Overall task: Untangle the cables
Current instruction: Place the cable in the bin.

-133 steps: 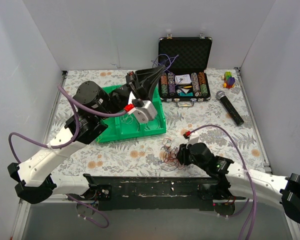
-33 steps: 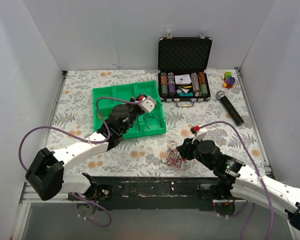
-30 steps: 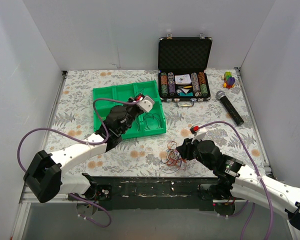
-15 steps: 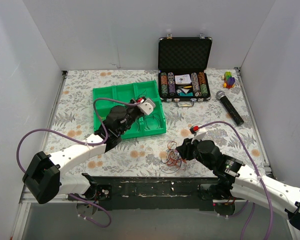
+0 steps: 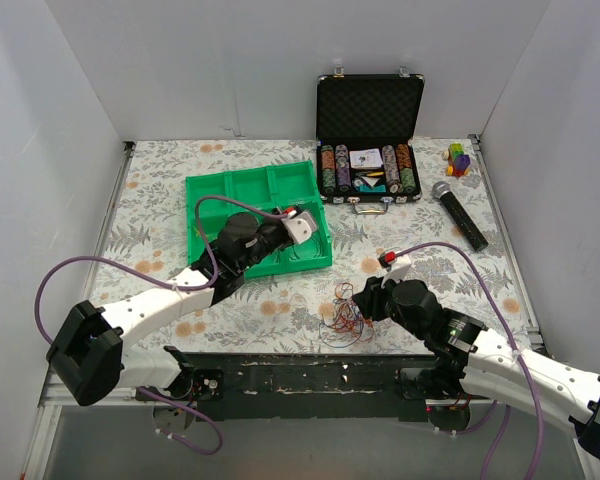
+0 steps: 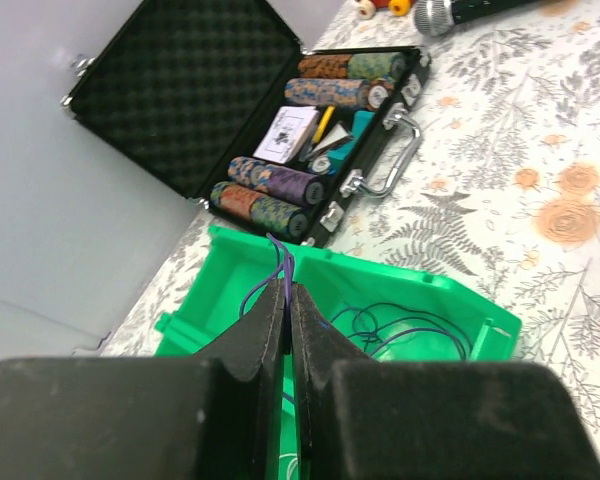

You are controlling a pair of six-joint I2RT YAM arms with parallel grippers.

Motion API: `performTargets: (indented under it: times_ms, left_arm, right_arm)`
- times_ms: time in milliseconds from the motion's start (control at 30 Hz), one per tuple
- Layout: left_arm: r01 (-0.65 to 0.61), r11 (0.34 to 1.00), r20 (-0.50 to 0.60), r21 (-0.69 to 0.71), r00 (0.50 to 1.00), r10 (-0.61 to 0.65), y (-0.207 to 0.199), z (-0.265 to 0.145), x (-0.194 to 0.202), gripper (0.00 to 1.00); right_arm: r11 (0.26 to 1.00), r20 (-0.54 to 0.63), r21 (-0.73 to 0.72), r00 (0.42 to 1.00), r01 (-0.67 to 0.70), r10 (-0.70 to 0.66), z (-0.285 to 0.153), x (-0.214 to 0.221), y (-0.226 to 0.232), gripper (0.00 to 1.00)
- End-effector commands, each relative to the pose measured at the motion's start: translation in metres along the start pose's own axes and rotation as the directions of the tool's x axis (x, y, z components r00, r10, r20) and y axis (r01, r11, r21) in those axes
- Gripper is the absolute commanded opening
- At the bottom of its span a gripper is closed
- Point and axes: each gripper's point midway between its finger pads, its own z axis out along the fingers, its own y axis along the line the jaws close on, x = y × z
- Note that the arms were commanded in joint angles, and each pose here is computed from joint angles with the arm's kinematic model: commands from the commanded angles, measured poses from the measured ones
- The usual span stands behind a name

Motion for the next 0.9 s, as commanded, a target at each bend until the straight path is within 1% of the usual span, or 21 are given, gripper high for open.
performTargets:
  times_ms: [0, 100, 200, 267, 367, 533, 733, 867]
  left_arm:
    - [0.004, 0.996, 0.008, 0.085, 1.0, -0.005, -0.018, 0.007, -0.001, 0.0]
    - [0.015, 0.997, -0.038, 0.074, 0.999, -0.012, -0.018, 0.014, 0.012, 0.0]
    - [0.059, 0.997, -0.057, 0.056, 0.997, -0.056, -0.018, 0.023, 0.017, 0.0]
    - [0.06, 0.995, -0.072, 0.075, 0.996, -0.055, -0.024, 0.028, 0.024, 0.0]
    - [0.064, 0.996, -0.08, 0.062, 0.995, -0.059, -0.025, 0.038, 0.031, 0.0]
    - [0.067, 0.996, -0.154, 0.063, 0.986, -0.057, -0.031, 0.058, 0.054, 0.0]
    - [0.089, 0.994, -0.183, 0.06, 0.98, -0.077, -0.031, 0.07, 0.059, 0.0]
    - [0.126, 0.988, -0.216, 0.088, 0.971, -0.105, -0.039, 0.073, 0.067, 0.01]
  right_arm:
    - [0.999, 0.069, -0.022, 0.997, -0.023, 0.024, -0.001, -0.022, 0.009, 0.44]
    - [1.0, 0.072, -0.016, 0.997, -0.022, 0.023, -0.002, -0.023, 0.008, 0.44]
    - [1.0, 0.075, -0.009, 0.997, -0.02, 0.021, -0.002, -0.023, 0.006, 0.44]
    - [1.0, 0.079, -0.004, 0.997, -0.018, 0.018, -0.003, -0.024, 0.005, 0.44]
    - [1.0, 0.082, 0.0, 0.997, -0.013, 0.013, -0.003, -0.025, 0.005, 0.44]
    - [1.0, 0.08, 0.016, 0.997, -0.021, 0.019, -0.002, -0.026, 0.003, 0.44]
    - [0.999, 0.084, 0.022, 0.996, -0.031, 0.029, -0.002, -0.031, 0.002, 0.44]
    - [0.999, 0.102, 0.017, 0.994, -0.043, 0.041, -0.004, -0.036, 0.004, 0.43]
